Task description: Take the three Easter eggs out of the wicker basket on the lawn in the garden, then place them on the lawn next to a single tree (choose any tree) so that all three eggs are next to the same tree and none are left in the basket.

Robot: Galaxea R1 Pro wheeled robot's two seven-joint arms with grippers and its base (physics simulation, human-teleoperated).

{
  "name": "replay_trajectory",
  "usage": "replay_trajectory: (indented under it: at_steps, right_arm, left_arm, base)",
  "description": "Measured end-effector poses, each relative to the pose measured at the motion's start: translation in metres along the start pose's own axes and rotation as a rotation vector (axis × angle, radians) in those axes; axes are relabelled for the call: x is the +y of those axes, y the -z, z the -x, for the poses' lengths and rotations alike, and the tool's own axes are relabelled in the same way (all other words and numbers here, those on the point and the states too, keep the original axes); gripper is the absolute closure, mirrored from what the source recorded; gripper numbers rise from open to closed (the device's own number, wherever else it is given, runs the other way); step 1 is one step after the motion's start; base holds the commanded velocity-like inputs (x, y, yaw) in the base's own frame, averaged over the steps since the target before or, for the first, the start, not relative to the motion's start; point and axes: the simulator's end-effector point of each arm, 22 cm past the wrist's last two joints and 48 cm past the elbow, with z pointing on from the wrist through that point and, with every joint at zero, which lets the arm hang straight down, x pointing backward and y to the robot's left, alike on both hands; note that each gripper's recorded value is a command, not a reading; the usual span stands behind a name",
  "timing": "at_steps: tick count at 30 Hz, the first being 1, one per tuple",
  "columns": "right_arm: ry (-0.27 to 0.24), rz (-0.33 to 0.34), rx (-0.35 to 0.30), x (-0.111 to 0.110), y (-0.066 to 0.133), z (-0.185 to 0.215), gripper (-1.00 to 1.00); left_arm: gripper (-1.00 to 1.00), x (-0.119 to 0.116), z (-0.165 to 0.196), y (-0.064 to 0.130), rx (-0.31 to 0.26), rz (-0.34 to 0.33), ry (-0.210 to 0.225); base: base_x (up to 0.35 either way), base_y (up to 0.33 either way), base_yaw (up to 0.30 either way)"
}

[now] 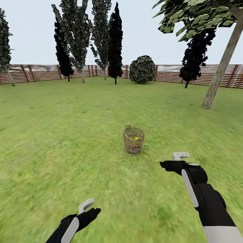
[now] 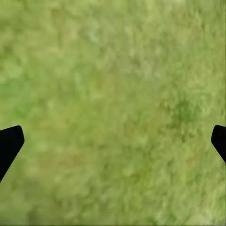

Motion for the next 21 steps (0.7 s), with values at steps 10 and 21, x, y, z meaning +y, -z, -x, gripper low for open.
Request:
replay_trajectory:
  at_steps: [10,21]
  right_arm:
    - [-0.05,-0.003,0.169,-0.009,-0.062,0.002,-1.0]
    - [-0.064,0.067,0.153,0.004,-0.088,0.021,-1.0]
  left_arm:
    - [-1.0,0.027,-0.007,0.004,0.001,0.036,0.011]
    - [-1.0,0.037,-0.01,0.006,-0.006,0.046,0.045]
  base:
    - [0.334,0.0,0.0]
    - [0.334,0.0,0.0]
